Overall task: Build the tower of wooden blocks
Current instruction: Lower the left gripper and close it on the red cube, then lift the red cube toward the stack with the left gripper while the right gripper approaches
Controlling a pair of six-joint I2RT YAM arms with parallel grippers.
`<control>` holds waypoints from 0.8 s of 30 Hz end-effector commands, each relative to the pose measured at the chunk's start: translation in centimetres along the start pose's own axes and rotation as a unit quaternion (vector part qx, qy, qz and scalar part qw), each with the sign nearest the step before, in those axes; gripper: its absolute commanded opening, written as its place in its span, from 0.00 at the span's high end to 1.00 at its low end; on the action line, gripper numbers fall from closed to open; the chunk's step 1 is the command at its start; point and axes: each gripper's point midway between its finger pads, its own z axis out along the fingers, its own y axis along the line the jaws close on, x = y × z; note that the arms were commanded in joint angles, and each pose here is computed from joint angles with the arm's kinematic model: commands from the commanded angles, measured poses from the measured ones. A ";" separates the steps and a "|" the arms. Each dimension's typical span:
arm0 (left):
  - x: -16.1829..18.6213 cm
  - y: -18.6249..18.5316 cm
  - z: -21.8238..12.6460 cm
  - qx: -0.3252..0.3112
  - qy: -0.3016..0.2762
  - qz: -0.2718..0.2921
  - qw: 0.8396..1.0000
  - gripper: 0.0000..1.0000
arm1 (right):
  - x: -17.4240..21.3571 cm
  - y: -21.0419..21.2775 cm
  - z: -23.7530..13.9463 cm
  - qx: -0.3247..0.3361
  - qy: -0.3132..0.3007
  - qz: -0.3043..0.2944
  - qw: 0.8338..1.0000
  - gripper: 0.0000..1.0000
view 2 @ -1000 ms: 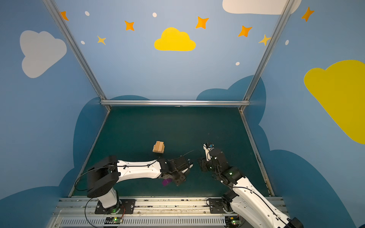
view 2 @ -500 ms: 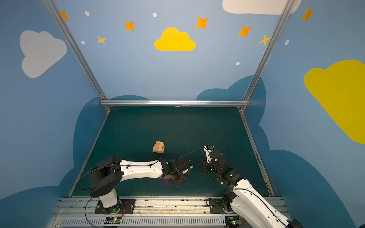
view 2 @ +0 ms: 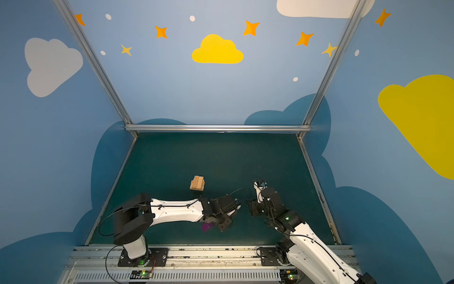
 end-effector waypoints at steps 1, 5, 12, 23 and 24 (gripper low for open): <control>-0.6 0.4 -0.3 -0.009 -0.007 -0.008 1.000 0.70 | -0.2 0.0 0.1 -0.001 -0.005 0.008 1.000 0.54; -0.7 0.5 -0.6 -0.012 -0.011 -0.015 1.000 0.72 | -0.3 0.0 0.2 -0.003 -0.005 0.009 1.000 0.54; -1.9 1.0 -1.7 -0.005 -0.035 -0.057 0.998 0.75 | -0.5 0.1 0.3 -0.001 -0.003 0.016 1.000 0.54; -3.4 3.1 -4.5 0.001 -0.088 -0.127 0.988 0.81 | -1.7 1.0 0.4 -0.016 -0.006 0.010 1.000 0.52; -3.6 3.5 -4.9 0.000 -0.095 -0.135 0.986 0.82 | -2.0 1.2 0.4 -0.019 -0.007 0.009 1.000 0.52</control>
